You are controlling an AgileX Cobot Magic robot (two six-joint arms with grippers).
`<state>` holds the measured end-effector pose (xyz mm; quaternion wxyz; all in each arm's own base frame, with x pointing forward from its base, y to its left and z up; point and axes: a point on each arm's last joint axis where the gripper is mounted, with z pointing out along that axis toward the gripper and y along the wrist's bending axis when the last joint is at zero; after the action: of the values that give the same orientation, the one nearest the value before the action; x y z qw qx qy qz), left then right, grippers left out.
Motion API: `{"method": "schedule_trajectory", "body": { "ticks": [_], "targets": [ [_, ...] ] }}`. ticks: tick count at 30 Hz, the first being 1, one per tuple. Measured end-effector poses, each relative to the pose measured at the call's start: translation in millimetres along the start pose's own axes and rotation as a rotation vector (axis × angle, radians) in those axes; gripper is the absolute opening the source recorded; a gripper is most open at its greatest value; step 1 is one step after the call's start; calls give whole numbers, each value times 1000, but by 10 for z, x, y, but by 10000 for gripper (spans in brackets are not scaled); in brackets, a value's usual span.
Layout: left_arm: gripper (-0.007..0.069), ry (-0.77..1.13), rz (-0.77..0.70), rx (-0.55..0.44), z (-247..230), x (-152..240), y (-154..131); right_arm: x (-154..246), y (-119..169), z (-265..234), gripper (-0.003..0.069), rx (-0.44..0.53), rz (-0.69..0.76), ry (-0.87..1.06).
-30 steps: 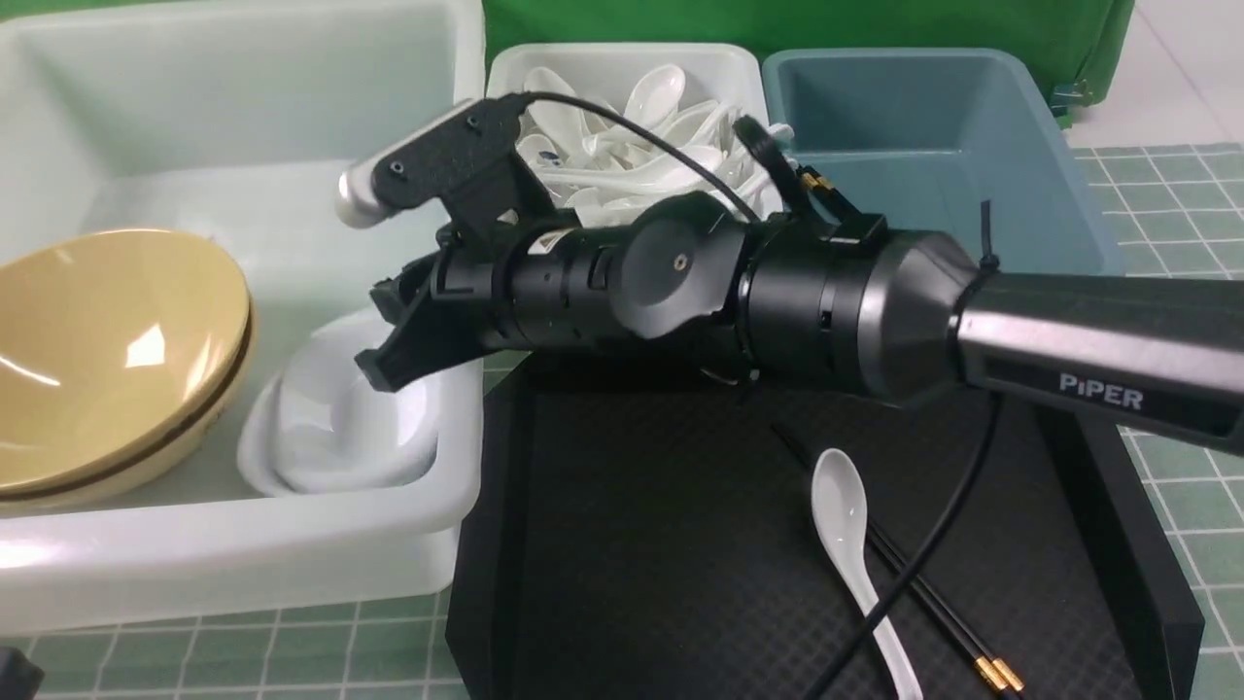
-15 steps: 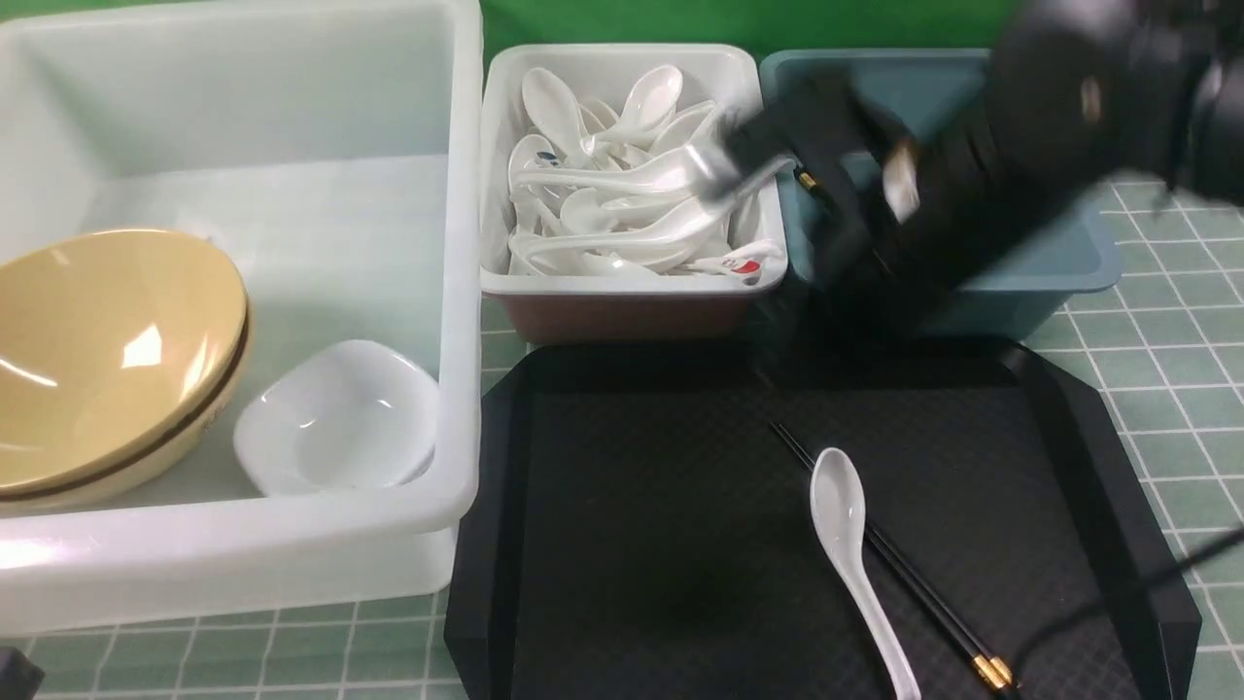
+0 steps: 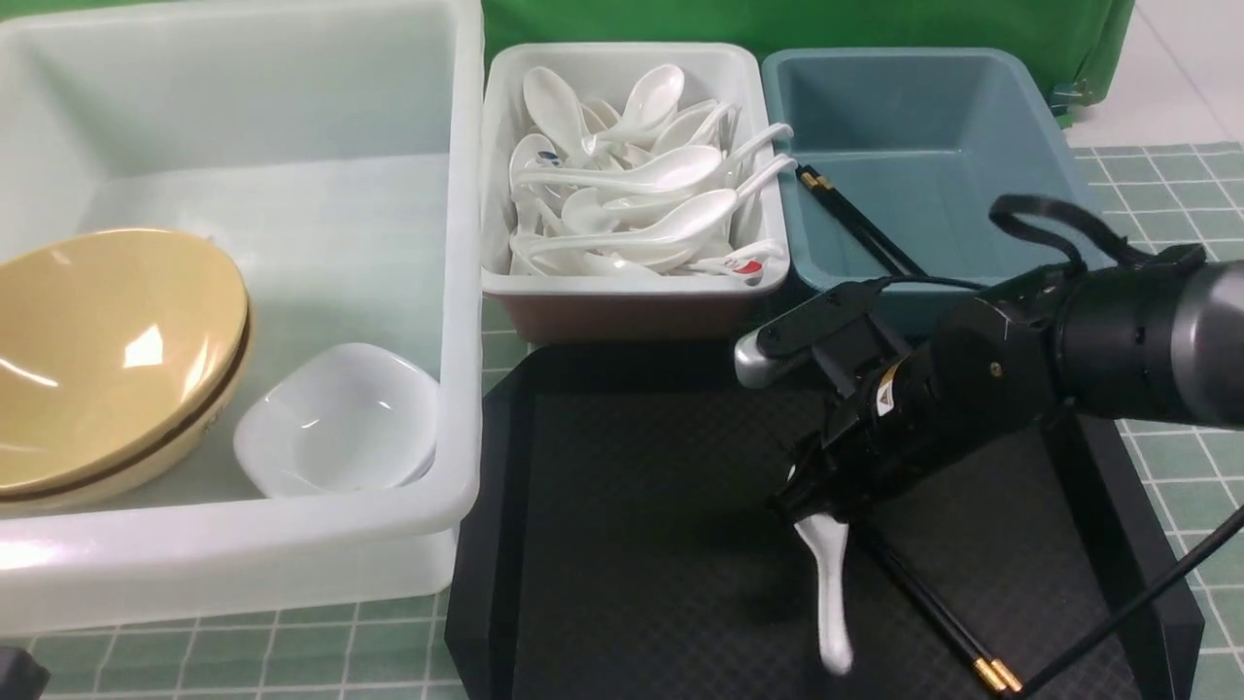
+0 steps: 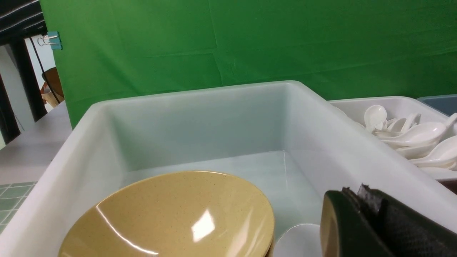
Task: On blue table put chopsticks spoon bowls plates into blue grey white boxes.
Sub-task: 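Reach down and grasp the white spoon resting in the bowl with the right gripper, then place the white spoon into the bin of spoons with the right gripper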
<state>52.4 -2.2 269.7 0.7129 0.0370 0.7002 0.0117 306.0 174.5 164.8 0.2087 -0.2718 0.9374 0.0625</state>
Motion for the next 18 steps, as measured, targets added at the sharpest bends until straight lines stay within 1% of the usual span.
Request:
{"method": "schedule_trajectory", "body": {
  "ticks": [1, 3, 4, 8, 10, 13, 16, 17, 18],
  "targets": [
    [4, 0, 0, 0, 0, 0, 0, -1, 0, -7, 207, 0, 0, -1],
    [4, 0, -1, 0, 0, 0, 0, -17, 1, -69, 116, 1, -1, -15],
    [4, 0, -1, 0, 0, 0, 0, -25, 2, -118, 102, 1, -2, -24],
    [4, 0, 2, 0, 0, 0, 0, -141, 7, -488, 104, 5, -5, -128],
    [4, 0, 2, 0, 0, 0, 0, -298, 6, -771, 104, 12, -7, -248],
    [4, 0, 3, 0, 0, 0, 0, -708, -13, -1216, 104, 40, -8, -600],
    [4, 0, 3, 0, 0, 0, 0, -1103, -45, -1454, 104, 87, -26, -987],
    [4, 0, 3, 0, 0, 0, 0, -1236, -56, -1485, 109, 103, -32, -1092],
    [4, 0, 3, 0, 0, 0, 0, -1335, -64, -1478, 116, 110, -32, -1149]
  ]
}}
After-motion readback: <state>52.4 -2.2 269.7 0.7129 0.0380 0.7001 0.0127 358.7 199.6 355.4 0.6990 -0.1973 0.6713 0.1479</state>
